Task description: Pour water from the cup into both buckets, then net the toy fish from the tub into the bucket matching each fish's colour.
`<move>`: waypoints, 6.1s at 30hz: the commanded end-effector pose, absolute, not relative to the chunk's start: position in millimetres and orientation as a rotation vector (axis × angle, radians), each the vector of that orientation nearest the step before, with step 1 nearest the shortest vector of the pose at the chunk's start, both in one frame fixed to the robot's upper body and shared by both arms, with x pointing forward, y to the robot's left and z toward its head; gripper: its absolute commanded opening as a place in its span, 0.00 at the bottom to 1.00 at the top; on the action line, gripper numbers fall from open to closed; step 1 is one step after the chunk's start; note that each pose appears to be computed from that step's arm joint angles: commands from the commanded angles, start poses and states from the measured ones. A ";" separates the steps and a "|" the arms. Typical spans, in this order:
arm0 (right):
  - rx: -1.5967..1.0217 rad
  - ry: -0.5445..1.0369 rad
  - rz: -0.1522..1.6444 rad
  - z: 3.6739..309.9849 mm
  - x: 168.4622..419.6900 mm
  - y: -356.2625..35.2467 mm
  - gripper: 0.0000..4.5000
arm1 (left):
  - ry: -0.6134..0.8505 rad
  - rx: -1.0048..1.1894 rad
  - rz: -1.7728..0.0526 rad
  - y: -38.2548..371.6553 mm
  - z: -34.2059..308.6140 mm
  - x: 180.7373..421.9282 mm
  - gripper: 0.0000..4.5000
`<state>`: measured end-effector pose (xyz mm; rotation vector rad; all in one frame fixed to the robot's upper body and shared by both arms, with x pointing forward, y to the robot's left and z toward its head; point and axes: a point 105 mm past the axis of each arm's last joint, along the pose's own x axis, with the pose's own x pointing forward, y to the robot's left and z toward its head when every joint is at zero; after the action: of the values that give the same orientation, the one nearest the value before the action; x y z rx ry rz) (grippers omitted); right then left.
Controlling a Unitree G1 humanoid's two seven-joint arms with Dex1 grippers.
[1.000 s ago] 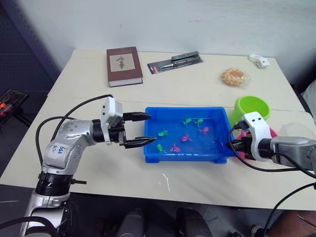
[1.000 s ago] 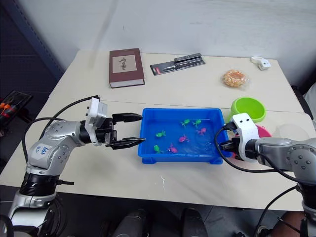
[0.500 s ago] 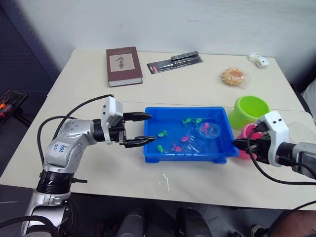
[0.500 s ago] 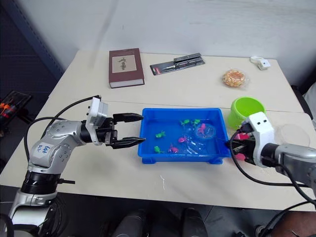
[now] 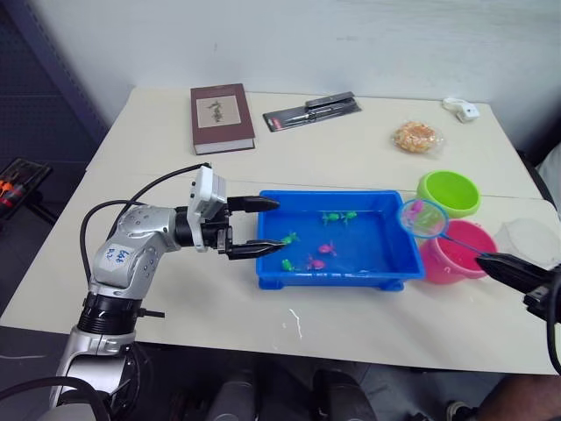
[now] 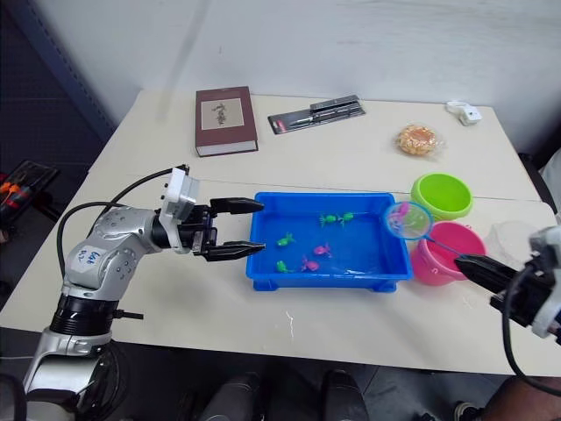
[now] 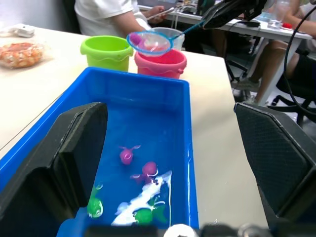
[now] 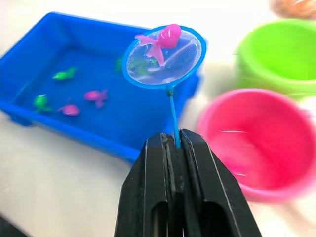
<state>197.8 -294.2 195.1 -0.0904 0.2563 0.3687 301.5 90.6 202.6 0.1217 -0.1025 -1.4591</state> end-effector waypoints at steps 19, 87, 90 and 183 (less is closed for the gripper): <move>-1.107 0.032 0.017 168.3 188.2 -353.7 0.00 | -0.123 0.146 -1.517 85.6 204.6 298.1 0.98; -1.133 0.063 0.938 140.3 311.9 -190.1 0.00 | -0.039 0.218 -1.287 132.9 192.4 288.2 0.98; -1.109 0.056 0.987 138.4 306.8 -183.8 0.00 | -0.037 0.219 -1.286 133.0 192.4 288.1 0.98; -1.142 0.192 1.269 157.7 315.2 -116.0 0.00 | 0.058 0.329 -1.246 166.9 185.1 285.8 0.98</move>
<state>315.1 -120.5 147.9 -1.0962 0.2268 1.2695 289.2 164.0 174.9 0.2990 0.0914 -1.2480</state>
